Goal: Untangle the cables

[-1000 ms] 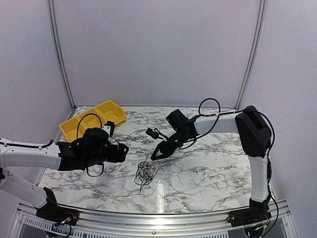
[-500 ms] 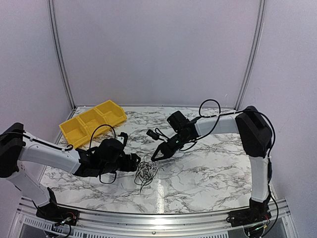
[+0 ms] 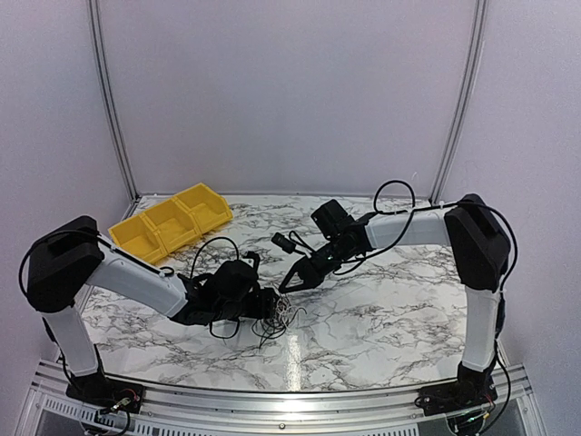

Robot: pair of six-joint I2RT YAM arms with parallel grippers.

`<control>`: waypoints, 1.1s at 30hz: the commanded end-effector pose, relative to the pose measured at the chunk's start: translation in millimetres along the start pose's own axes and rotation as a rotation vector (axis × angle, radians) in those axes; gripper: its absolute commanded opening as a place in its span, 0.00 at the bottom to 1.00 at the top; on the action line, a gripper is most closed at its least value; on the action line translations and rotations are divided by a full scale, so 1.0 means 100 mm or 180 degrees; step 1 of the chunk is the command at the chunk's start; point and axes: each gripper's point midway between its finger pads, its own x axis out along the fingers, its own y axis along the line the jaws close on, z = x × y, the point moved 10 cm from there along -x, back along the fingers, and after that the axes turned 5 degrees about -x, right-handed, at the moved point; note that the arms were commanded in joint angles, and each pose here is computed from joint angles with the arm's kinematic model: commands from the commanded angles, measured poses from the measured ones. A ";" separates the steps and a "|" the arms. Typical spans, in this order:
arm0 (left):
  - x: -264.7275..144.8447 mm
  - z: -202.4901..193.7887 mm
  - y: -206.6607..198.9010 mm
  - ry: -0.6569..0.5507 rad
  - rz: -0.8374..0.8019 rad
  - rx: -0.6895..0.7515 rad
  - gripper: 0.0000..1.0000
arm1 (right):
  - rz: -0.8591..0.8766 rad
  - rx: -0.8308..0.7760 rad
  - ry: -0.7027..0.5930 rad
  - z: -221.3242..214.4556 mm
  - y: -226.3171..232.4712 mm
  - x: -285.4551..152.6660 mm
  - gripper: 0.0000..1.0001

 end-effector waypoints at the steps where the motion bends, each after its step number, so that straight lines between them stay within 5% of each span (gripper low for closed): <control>1: 0.16 -0.02 -0.11 0.0003 -0.0079 -0.0067 0.75 | 0.0023 -0.0186 -0.0205 0.17 0.13 -0.16 0.00; 13: 0.39 -0.21 -0.08 0.0211 -0.0028 -0.0079 0.72 | -0.0298 -0.0823 -0.0521 0.64 0.68 -0.89 0.00; 27: 0.53 -0.42 -0.03 0.0331 0.0002 -0.0064 0.68 | -0.0527 -0.1959 -0.1272 1.29 1.91 -1.94 0.00; 33: 0.27 -0.20 -0.14 0.0096 -0.0169 0.0109 0.69 | -0.0681 -0.1924 -0.1222 1.17 1.79 -1.97 0.00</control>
